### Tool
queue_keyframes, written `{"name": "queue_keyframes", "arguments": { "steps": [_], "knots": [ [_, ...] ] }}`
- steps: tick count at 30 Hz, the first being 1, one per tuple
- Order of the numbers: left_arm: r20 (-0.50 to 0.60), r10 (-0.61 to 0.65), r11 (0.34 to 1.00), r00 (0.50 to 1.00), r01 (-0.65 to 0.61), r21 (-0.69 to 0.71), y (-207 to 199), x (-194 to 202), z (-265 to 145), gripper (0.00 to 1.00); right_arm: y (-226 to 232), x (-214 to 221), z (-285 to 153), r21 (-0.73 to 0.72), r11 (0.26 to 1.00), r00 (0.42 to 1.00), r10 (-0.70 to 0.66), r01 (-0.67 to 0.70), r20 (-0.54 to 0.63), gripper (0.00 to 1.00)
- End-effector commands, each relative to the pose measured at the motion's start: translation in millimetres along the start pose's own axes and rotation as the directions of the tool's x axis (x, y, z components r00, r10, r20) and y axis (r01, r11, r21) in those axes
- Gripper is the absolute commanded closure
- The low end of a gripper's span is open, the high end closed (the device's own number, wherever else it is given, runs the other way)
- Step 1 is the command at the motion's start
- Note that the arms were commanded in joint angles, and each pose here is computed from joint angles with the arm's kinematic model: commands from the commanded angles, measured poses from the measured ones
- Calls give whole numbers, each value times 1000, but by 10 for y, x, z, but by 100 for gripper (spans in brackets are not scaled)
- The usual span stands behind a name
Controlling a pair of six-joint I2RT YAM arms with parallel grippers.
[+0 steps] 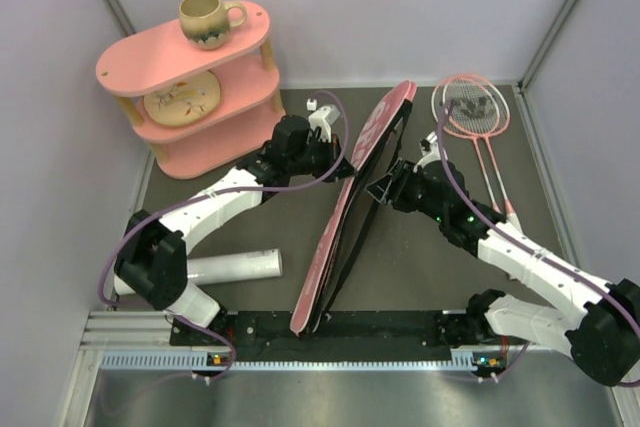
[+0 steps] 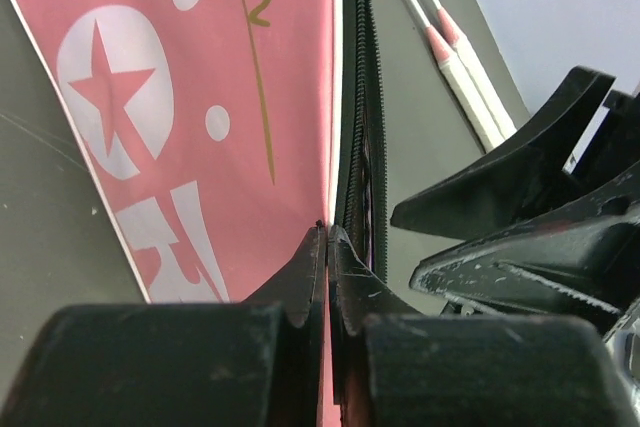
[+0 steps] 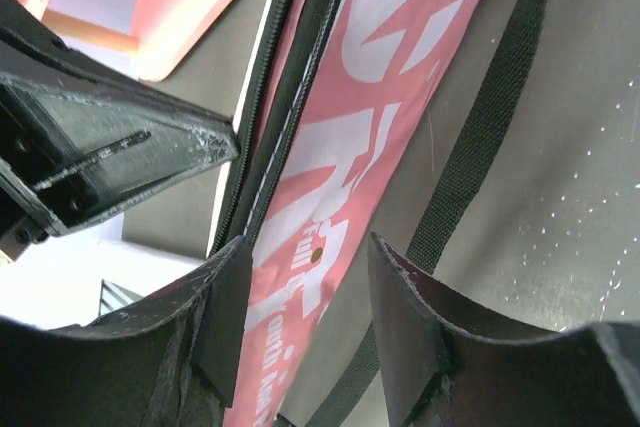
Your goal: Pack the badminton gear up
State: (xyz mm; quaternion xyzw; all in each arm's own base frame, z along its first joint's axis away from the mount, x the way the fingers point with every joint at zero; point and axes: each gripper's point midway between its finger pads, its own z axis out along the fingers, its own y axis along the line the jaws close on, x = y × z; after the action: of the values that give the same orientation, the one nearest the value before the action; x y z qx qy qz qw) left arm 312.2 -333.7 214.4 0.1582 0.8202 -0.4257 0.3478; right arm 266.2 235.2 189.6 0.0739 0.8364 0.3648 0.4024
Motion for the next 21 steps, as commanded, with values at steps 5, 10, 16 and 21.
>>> {"name": "queue_keyframes", "arguments": {
  "steps": [5, 10, 16, 21],
  "knots": [
    [78, -5, 995, 997, -3, 96, -227, -188, -73, 100, 71, -428, 5, 8, 998, 984, 55, -57, 171, 51],
    [74, -9, 995, 997, 2, 98, -218, -169, -62, 100, 46, -511, 184, 20, 998, 985, 55, -59, 167, 59],
    [70, -9, 995, 997, 2, 95, -203, -155, -49, 100, -99, -547, 60, 97, 994, 982, 20, -39, 187, 50],
    [66, -19, 995, 998, 13, 101, -212, -141, -52, 100, -326, -704, -344, 134, 991, 962, -10, -27, 272, 35]
  ]
}}
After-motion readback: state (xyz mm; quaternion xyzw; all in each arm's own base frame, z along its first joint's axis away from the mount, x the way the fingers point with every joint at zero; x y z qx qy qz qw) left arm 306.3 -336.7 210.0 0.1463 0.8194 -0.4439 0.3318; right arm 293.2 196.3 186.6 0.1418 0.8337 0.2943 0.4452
